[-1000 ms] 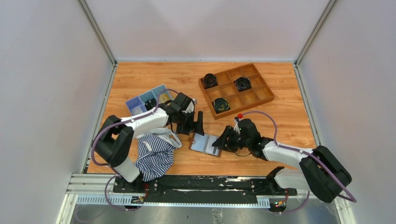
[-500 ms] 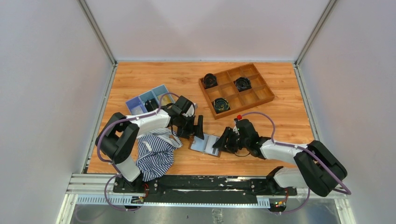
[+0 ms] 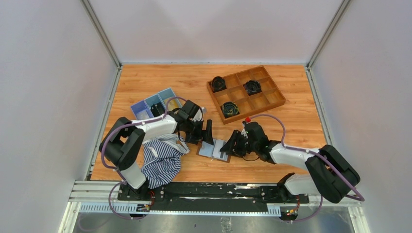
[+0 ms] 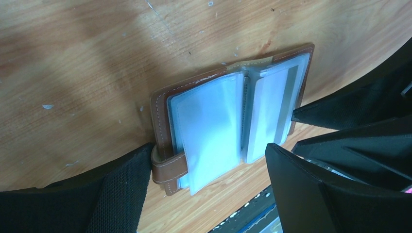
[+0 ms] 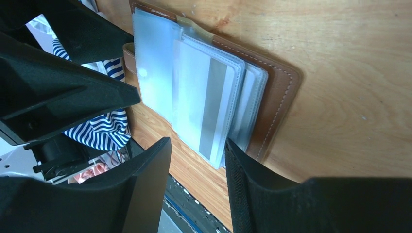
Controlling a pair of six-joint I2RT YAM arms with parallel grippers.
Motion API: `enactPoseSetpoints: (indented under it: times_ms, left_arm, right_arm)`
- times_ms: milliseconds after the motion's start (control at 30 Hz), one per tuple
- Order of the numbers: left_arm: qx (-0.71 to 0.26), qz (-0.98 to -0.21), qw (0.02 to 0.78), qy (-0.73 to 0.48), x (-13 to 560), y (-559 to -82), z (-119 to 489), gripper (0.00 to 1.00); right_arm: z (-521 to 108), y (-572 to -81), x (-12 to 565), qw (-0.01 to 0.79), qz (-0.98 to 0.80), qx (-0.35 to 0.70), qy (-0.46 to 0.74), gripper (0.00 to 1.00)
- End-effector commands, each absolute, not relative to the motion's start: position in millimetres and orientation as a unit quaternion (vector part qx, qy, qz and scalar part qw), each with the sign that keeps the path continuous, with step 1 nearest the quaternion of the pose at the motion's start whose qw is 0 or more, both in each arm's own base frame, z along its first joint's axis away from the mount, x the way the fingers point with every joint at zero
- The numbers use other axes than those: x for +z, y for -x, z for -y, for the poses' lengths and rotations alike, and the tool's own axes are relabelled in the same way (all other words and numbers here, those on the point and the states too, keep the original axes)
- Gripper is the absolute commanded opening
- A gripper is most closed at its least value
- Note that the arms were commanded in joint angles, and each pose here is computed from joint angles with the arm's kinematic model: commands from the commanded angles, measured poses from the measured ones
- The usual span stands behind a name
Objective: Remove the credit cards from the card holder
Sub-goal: Remove the credit card from the card holder.
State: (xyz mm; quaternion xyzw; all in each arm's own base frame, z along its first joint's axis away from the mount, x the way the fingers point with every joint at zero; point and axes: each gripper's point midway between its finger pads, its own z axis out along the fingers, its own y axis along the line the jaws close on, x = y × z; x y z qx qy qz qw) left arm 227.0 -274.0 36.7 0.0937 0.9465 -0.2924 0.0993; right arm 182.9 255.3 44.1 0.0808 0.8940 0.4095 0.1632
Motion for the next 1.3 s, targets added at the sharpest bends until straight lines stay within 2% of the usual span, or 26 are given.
enactPoseSetpoints:
  times_ms: [0,500,967,1267]
  left_arm:
    - [-0.289,-0.950,0.077,-0.092,21,-216,272,0.90]
    - [-0.299,-0.946,0.081,-0.092,26,-219,276,0.90]
    - [-0.322,-0.936,0.116,-0.084,78,-247,269,0.90]
    - [-0.325,-0.935,0.123,-0.070,89,-256,255,0.90]
  right_arm:
    - [-268,-185,59,0.169,-0.886,0.428,-0.051,0.49]
    - [-290,-186,84,0.164,-0.872,0.460,-0.022,0.49]
    - [-307,-193,94,0.168,-0.869,0.465,-0.002,0.48]
    - [-321,-205,99,0.170,-0.867,0.468,0.012,0.48]
